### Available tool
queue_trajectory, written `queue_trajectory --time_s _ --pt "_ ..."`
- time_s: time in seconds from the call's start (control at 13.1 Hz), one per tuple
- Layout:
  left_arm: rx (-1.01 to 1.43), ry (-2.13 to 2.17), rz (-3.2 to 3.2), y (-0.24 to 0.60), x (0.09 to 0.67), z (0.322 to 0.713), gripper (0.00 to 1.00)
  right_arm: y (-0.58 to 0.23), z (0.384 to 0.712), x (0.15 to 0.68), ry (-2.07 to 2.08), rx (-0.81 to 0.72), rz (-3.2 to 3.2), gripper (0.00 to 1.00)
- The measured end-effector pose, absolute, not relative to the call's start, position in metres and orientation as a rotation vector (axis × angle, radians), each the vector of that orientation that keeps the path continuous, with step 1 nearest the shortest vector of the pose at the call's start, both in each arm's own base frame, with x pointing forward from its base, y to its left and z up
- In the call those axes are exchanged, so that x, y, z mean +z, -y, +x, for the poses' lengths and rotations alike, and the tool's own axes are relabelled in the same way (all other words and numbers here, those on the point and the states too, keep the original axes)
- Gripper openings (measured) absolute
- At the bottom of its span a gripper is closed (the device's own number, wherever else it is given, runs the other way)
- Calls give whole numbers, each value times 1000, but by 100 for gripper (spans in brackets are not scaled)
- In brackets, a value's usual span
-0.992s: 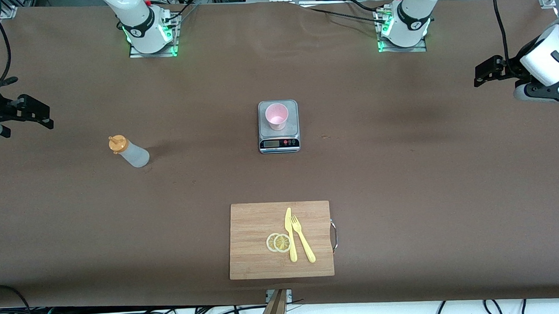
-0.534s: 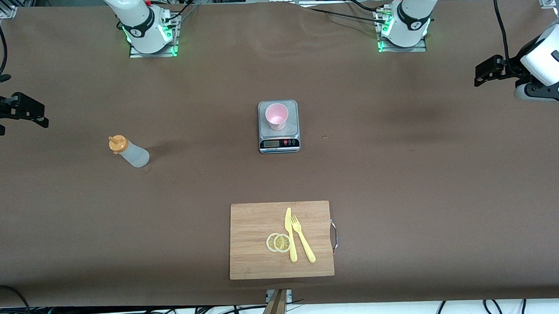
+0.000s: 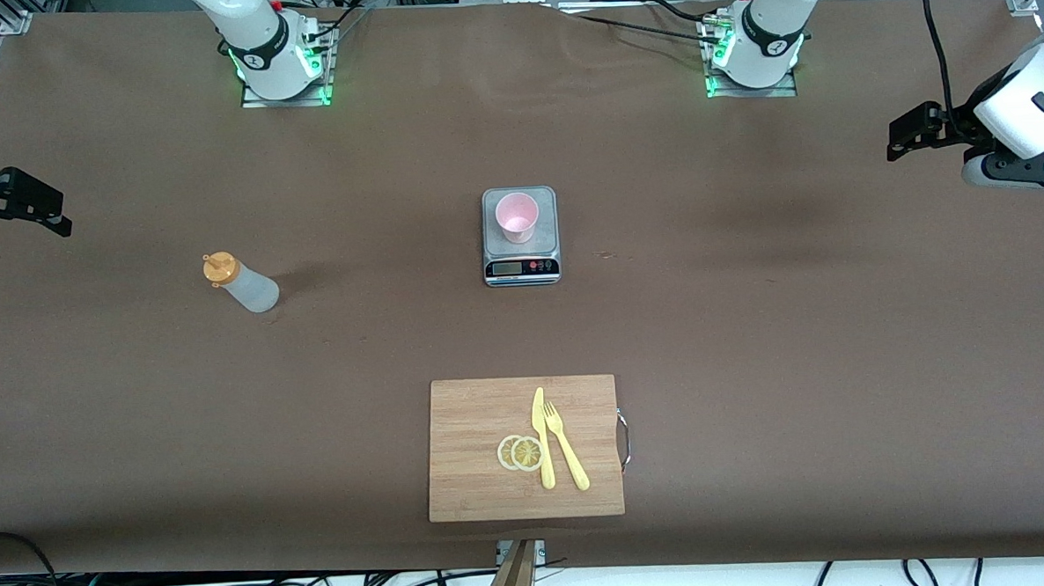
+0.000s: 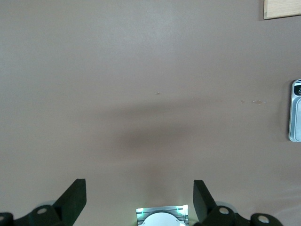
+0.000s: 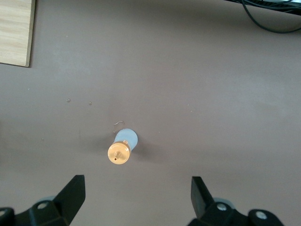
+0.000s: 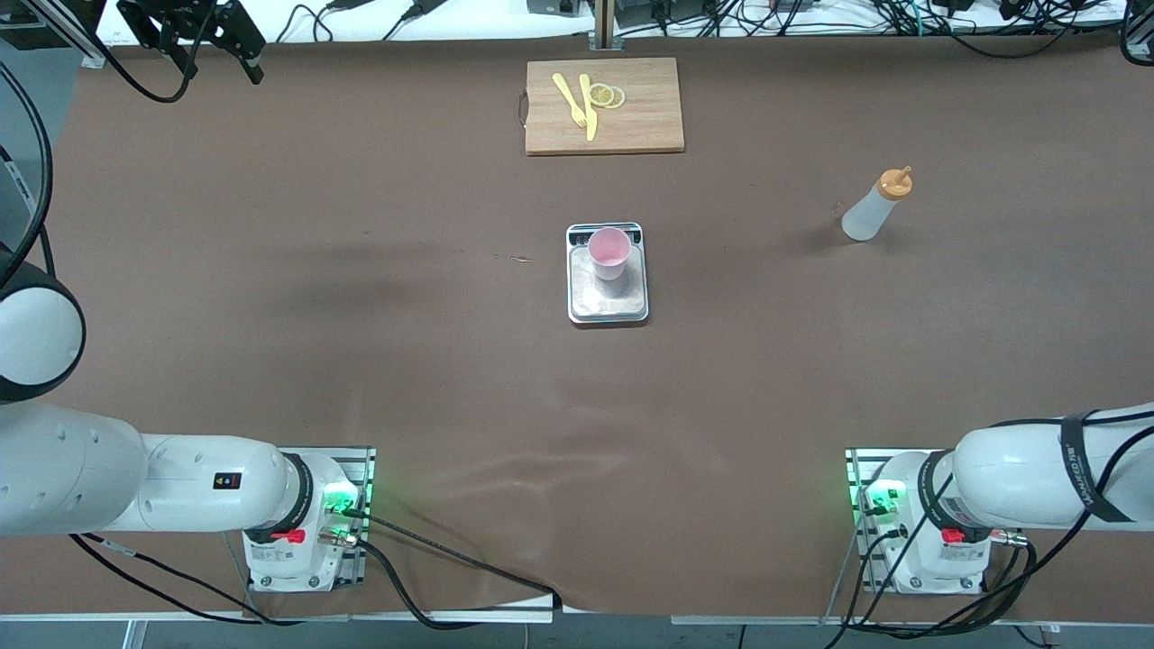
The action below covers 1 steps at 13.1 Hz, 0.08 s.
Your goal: Add sauce to pink cup with both arms
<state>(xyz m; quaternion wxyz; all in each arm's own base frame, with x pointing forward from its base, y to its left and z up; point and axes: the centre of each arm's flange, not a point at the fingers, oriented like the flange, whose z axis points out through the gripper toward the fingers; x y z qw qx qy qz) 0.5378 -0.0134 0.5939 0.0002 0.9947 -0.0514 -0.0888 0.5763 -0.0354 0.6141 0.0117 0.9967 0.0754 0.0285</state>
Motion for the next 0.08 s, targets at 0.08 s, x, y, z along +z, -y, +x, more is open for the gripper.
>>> queue_trajectory --time_s 0.08 --pt "-279 161 3125 13 594 538 100 35 576 614 -235 86 3108 100"
